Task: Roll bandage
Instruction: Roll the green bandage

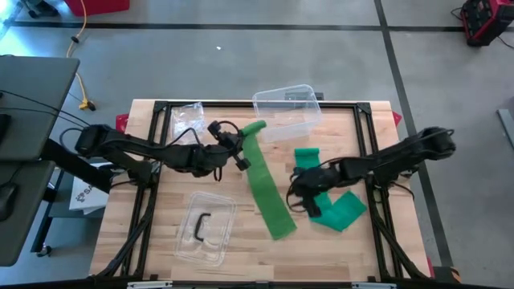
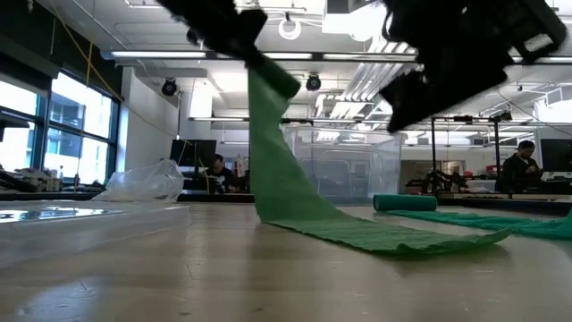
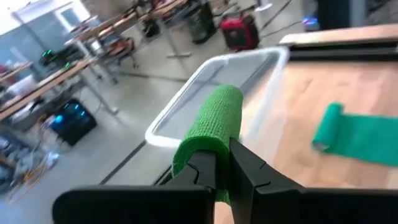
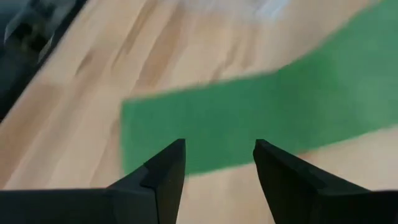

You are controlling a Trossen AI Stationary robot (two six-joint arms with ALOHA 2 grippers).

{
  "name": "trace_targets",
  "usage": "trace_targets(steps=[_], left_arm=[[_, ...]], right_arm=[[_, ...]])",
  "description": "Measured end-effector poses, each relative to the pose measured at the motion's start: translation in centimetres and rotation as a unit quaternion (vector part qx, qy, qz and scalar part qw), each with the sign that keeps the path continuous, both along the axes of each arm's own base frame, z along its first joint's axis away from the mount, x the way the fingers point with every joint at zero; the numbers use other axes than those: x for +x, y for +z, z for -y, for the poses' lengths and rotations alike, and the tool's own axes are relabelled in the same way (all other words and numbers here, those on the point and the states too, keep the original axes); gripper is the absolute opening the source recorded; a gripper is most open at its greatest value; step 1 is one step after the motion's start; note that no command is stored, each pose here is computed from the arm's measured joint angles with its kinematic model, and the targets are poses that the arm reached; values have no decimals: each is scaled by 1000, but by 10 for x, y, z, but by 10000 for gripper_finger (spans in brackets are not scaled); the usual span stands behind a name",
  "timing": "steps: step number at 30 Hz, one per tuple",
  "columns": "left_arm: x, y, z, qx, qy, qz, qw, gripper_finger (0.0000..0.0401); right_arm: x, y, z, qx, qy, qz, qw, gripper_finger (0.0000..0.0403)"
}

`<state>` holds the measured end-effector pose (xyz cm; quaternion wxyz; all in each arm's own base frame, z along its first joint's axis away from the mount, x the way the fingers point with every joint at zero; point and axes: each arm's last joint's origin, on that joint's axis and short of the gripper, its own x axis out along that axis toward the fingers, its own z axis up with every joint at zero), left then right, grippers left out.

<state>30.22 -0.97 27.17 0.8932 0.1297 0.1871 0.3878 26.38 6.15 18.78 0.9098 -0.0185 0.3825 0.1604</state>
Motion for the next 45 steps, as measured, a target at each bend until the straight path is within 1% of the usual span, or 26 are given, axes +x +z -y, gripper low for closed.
trace_targets(steps=[2,4,6,9,15,18,26,29,31,33,35,36,38,40,41,43,45], left_arm=[[-5,-13,-5,-7,16,-6,1000,12],[-9,-26,-9,-15,24,-10,1000,12],[-13,-36,-12,-21,32,-9,999,12],[-18,-48,-15,-32,42,4,999,12],[-26,-65,-17,-43,52,-2,998,13],[-28,-69,-17,-46,45,-10,998,13],[-27,-68,-10,-50,28,-3,998,14],[-27,-69,-7,-60,17,4,998,14],[-26,-69,-4,-70,6,7,997,14],[-26,-69,-2,-78,-3,9,997,14],[-26,-69,-1,-83,-13,7,996,14],[-26,-70,-1,-86,-17,5,996,14],[-25,-70,-2,-85,-28,-3,996,14],[-25,-70,-5,-80,-34,-16,996,14],[-25,-71,-7,-78,-35,-23,996,14],[-26,-73,-14,-77,-33,-39,996,14],[-27,-75,-22,-79,-28,-57,995,14]], right_arm=[[4,-13,-6,7,52,-14,999,184],[7,-23,-14,8,115,-19,993,184],[9,-32,-21,3,152,-19,988,184],[15,-38,-29,9,186,7,983,184],[23,-47,-46,11,203,50,978,184],[24,-53,-54,9,188,51,981,184],[15,-67,-79,-59,169,44,983,184],[13,-77,-86,-78,154,33,984,184],[13,-85,-87,-99,134,28,986,183],[14,-90,-89,-109,103,28,988,175],[16,-95,-89,-104,82,22,991,154],[16,-96,-89,-98,72,20,992,136],[17,-97,-89,-86,57,22,994,88],[18,-96,-89,-76,42,24,996,30],[18,-95,-89,-76,34,26,996,16],[19,-90,-87,-71,1,28,997,13],[20,-79,-83,-77,-25,42,996,9]])
